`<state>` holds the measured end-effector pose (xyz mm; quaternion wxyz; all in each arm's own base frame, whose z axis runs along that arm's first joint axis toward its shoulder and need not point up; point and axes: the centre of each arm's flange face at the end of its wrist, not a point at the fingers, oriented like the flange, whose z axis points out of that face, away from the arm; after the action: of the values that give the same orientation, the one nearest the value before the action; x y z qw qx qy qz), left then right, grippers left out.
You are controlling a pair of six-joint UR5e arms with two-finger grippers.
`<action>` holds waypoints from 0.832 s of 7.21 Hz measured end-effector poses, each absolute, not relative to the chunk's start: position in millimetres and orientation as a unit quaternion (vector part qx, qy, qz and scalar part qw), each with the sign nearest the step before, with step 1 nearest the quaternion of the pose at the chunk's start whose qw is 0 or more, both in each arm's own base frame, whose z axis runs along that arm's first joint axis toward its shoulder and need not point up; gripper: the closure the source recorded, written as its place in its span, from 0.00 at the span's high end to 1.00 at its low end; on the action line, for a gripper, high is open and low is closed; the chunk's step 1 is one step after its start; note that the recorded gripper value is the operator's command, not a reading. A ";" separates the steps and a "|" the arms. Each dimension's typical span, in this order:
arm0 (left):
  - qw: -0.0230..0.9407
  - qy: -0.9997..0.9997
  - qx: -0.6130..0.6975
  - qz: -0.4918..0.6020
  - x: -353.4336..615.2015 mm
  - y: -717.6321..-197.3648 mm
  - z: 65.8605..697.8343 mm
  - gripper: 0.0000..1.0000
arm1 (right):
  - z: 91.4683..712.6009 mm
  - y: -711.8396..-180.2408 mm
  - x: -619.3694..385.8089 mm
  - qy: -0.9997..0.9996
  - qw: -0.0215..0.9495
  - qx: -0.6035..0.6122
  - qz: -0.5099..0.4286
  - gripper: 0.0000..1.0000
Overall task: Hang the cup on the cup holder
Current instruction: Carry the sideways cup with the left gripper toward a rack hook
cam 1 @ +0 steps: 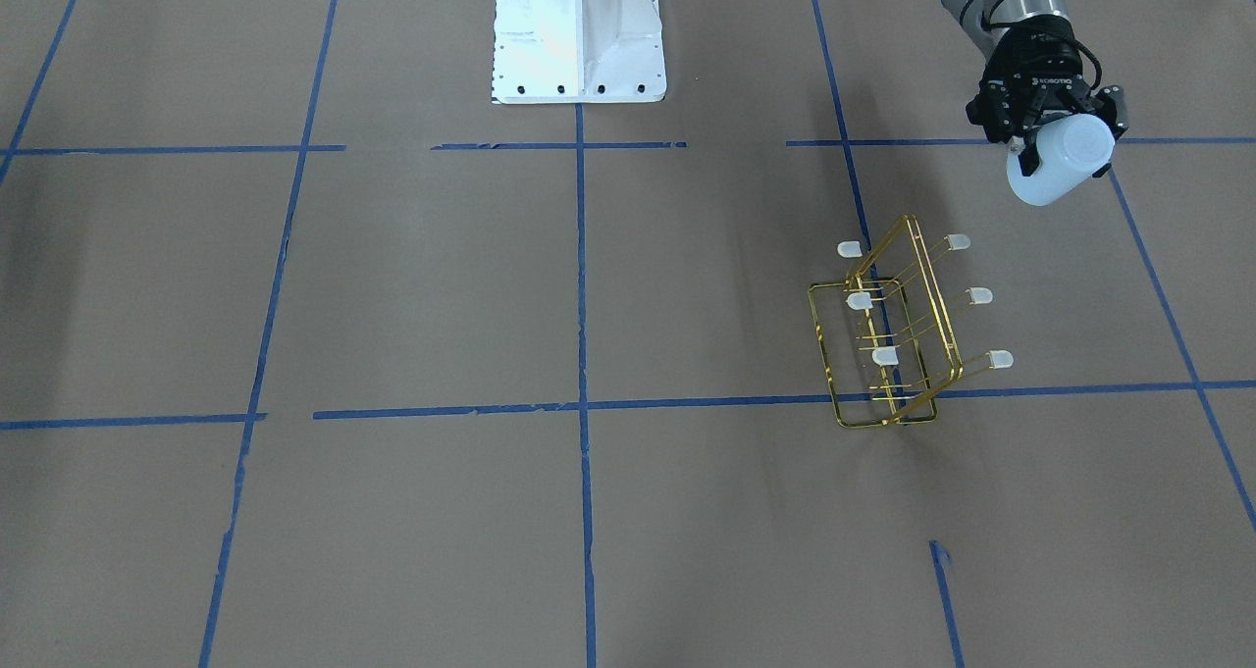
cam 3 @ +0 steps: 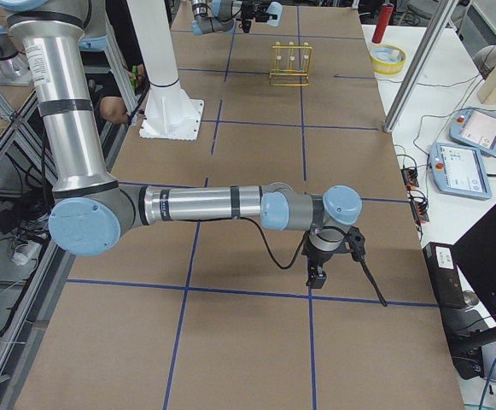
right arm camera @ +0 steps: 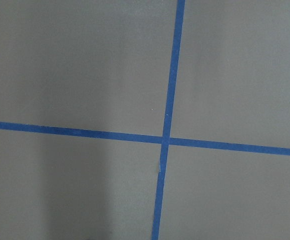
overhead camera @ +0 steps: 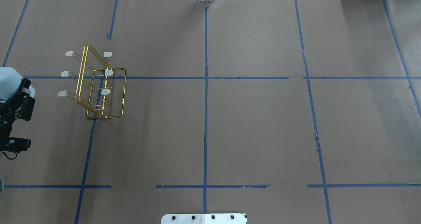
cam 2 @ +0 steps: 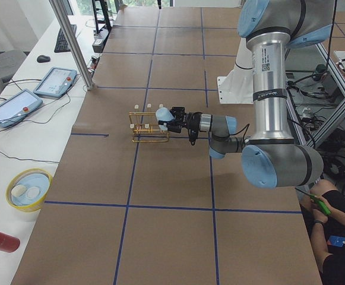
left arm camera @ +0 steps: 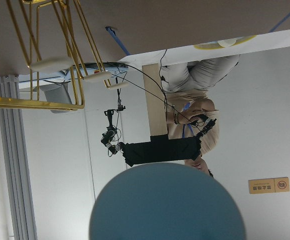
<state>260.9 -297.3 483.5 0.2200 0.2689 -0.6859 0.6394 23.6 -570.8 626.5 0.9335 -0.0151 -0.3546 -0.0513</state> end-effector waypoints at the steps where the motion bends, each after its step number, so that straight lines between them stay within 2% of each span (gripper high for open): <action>1: 0.233 -0.685 0.268 0.636 274.8 -299.9 478.5 0.00 | 626.5 -570.8 23.6 -0.355 0.933 -0.015 -0.051 1.00; 6: 0.240 -0.683 0.271 0.634 315.4 -305.0 469.9 0.00 | 626.5 -570.8 23.4 -0.355 0.933 -0.015 -0.052 1.00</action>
<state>315.4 -305.0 469.9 0.2402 0.2715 -0.6827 0.6344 23.4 -570.8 626.5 0.9335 -0.0151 -0.3546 -0.0515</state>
